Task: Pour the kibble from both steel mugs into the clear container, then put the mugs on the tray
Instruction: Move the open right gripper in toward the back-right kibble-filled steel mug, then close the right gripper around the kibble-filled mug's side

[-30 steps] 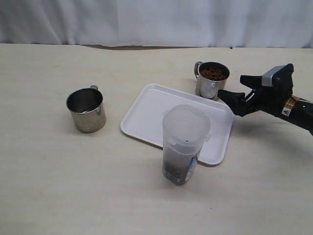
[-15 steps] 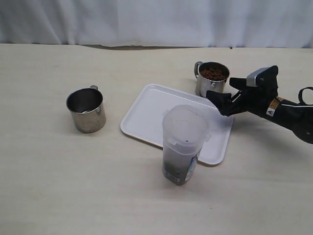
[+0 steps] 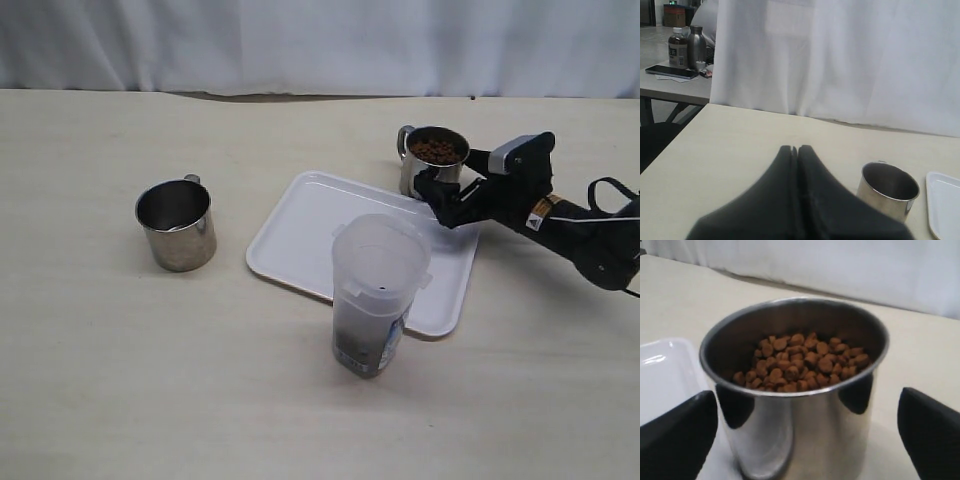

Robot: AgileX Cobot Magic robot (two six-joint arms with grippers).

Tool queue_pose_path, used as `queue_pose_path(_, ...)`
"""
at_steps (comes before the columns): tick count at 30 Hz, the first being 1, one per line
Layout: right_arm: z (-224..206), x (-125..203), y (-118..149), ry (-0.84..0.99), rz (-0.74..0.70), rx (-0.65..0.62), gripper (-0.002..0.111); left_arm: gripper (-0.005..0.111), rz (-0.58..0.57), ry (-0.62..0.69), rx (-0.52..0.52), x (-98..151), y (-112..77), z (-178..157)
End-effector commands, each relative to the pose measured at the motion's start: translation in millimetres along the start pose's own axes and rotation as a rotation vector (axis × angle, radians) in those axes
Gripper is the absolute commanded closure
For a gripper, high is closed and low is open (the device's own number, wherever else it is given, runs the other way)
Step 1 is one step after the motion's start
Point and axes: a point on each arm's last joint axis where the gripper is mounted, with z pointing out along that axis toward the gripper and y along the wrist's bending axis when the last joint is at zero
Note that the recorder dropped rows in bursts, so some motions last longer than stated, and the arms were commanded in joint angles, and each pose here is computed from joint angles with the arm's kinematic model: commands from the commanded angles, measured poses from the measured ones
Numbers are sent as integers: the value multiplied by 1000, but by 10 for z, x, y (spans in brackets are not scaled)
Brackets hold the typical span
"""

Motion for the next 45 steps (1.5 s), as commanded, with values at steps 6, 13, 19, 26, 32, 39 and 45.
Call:
queue_pose_path(6,9,-6,-55,-91,38,68,26,107,-5,-5,10,3,-5,0)
queue_pose_path(13,48,-46,-70,-98,11,45,26,107,-5,-5,10,3,-5,0)
queue_pose_path(19,195,42,-61,-34,-28,-5,16,107,-5,-5,10,3,-5,0)
queue_pose_path(26,348,-34,38,-87,-9,16,16,107,-5,-5,10,3,-5,0)
queue_pose_path(32,360,-47,23,-99,10,53,16,107,-4,-5,10,3,-5,0)
queue_pose_path(39,363,33,43,-133,25,41,16,107,-4,-5,10,3,-5,0)
queue_pose_path(45,377,46,23,-137,31,54,16,107,-4,-5,10,3,-5,0)
